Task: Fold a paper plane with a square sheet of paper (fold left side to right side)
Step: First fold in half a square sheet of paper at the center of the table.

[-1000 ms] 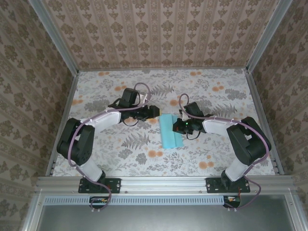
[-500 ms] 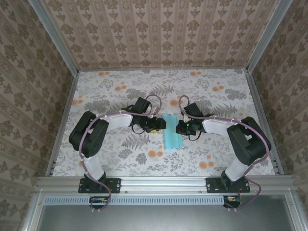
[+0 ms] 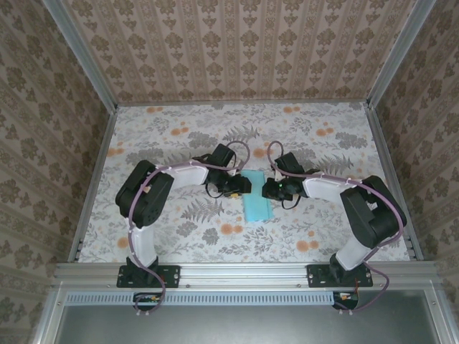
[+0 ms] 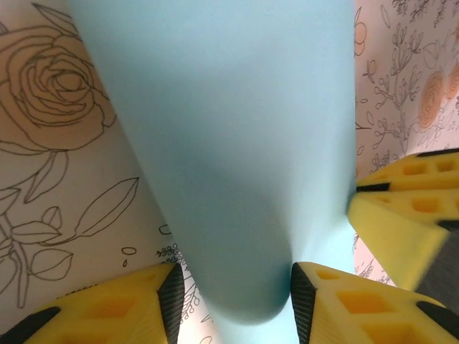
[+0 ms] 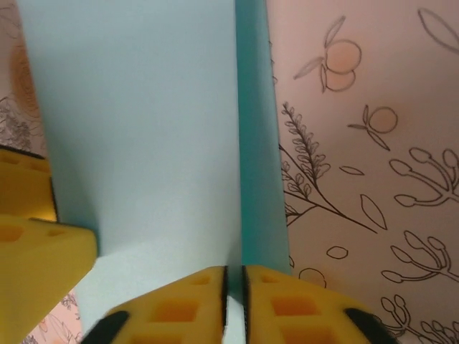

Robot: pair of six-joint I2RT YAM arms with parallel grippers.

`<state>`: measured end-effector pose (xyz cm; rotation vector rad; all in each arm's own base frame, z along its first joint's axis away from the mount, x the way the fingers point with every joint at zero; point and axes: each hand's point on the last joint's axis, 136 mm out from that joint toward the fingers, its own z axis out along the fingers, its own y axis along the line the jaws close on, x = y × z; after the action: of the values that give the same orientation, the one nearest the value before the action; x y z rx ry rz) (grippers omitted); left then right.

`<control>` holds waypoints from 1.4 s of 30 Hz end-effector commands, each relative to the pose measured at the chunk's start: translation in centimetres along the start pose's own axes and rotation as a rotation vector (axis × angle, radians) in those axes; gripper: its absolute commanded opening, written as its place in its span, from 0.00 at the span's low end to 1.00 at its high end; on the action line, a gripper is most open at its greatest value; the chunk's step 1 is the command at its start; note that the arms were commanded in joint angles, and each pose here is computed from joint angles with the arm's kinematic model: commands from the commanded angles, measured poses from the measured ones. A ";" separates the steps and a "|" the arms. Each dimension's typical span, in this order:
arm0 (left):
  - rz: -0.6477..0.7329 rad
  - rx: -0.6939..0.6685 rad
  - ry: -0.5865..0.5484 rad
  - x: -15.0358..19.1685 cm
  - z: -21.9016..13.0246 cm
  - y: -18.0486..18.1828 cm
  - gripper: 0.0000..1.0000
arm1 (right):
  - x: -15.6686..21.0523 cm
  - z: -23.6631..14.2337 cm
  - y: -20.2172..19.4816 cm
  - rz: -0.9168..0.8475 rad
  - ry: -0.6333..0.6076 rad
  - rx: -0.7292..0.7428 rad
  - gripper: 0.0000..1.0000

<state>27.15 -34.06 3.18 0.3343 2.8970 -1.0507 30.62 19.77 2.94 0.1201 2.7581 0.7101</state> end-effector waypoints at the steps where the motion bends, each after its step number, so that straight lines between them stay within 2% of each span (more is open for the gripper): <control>1: -0.022 -0.054 0.007 -0.1 0.7 1.0 0.45 | -0.6 -1.4 0.1 0.001 -0.048 -0.025 0.27; 5: -0.020 -0.055 0.017 -0.2 1.2 0.9 0.44 | -0.6 -2.4 -0.8 0.017 -0.071 -0.011 0.38; 10: -0.009 -0.069 0.044 0.0 2.0 0.7 0.44 | -0.8 -4.1 -2.6 0.042 -0.133 0.043 0.44; 22: -0.002 -0.106 0.085 0.3 3.2 0.6 0.48 | -1.4 -7.6 -3.6 0.045 -0.231 0.091 0.47; 42: -0.021 -0.130 0.123 0.1 5.0 0.8 0.50 | -1.2 -8.7 -3.2 0.035 -0.242 0.082 0.48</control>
<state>27.35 -34.81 2.65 0.3070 3.0762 -0.8936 29.66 13.44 9.00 0.2577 2.5499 0.5836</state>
